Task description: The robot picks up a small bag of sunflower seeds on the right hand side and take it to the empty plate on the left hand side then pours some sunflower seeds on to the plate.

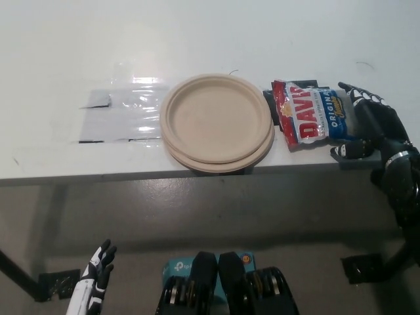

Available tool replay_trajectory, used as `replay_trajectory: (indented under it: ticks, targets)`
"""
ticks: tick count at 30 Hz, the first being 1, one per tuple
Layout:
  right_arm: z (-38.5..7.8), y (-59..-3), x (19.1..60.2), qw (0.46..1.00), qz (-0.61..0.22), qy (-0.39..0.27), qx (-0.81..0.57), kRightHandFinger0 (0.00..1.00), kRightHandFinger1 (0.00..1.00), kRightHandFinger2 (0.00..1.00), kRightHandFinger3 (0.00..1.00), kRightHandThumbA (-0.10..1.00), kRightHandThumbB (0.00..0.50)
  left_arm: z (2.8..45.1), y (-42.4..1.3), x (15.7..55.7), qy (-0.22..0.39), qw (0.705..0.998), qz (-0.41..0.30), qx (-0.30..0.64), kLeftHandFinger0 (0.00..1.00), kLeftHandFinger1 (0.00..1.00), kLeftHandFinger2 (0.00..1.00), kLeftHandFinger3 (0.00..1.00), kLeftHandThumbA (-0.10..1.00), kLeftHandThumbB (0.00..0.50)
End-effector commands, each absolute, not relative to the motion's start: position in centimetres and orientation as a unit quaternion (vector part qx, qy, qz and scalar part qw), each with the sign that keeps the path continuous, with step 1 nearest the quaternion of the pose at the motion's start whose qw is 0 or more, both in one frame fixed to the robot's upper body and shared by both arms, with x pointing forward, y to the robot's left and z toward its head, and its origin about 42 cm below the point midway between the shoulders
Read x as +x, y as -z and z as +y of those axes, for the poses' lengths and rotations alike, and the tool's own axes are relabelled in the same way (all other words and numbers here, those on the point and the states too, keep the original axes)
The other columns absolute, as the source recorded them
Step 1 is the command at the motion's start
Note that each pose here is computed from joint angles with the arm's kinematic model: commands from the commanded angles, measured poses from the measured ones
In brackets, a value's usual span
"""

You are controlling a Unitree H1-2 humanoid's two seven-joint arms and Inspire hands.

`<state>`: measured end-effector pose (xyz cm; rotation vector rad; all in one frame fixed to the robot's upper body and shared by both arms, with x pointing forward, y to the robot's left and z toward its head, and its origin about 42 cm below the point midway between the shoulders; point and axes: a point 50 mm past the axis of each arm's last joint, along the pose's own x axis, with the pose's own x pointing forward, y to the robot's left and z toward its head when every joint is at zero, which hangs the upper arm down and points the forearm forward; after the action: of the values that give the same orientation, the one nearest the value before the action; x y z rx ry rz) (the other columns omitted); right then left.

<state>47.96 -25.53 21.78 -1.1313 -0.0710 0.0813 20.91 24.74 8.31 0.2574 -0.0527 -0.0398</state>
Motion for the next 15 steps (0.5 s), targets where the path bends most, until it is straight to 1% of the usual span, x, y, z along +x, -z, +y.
replay_trajectory:
  ticks: [1, 8, 13, 15]
  targets:
    - [-25.0, -24.8, 49.2, 0.841, -0.084, -0.019, -0.535, 1.00, 1.00, 1.00, 1.00, 1.00, 0.313, 25.0, -8.7, 20.4, 0.027, 0.990, -0.044, 0.128, 1.00, 1.00, 1.00, 1.00, 1.00, 0.040]
    - [-24.8, -24.6, 49.7, 0.838, -0.085, -0.022, -0.538, 1.00, 1.00, 1.00, 1.00, 1.00, 0.312, 25.0, -8.7, 20.5, 0.029, 0.990, -0.044, 0.130, 1.00, 1.00, 1.00, 1.00, 1.00, 0.065]
    - [-24.7, -24.4, 50.1, 0.834, -0.080, -0.023, -0.545, 1.00, 1.00, 1.00, 1.00, 1.00, 0.309, 25.1, -8.8, 20.3, 0.028, 0.991, -0.042, 0.126, 1.00, 1.00, 1.00, 1.00, 1.00, 0.054]
    - [-24.8, -24.4, 50.5, 0.830, -0.072, -0.023, -0.553, 1.00, 1.00, 1.00, 1.00, 1.00, 0.318, 25.2, -8.8, 20.3, 0.027, 0.991, -0.043, 0.126, 1.00, 1.00, 1.00, 1.00, 1.00, 0.053]
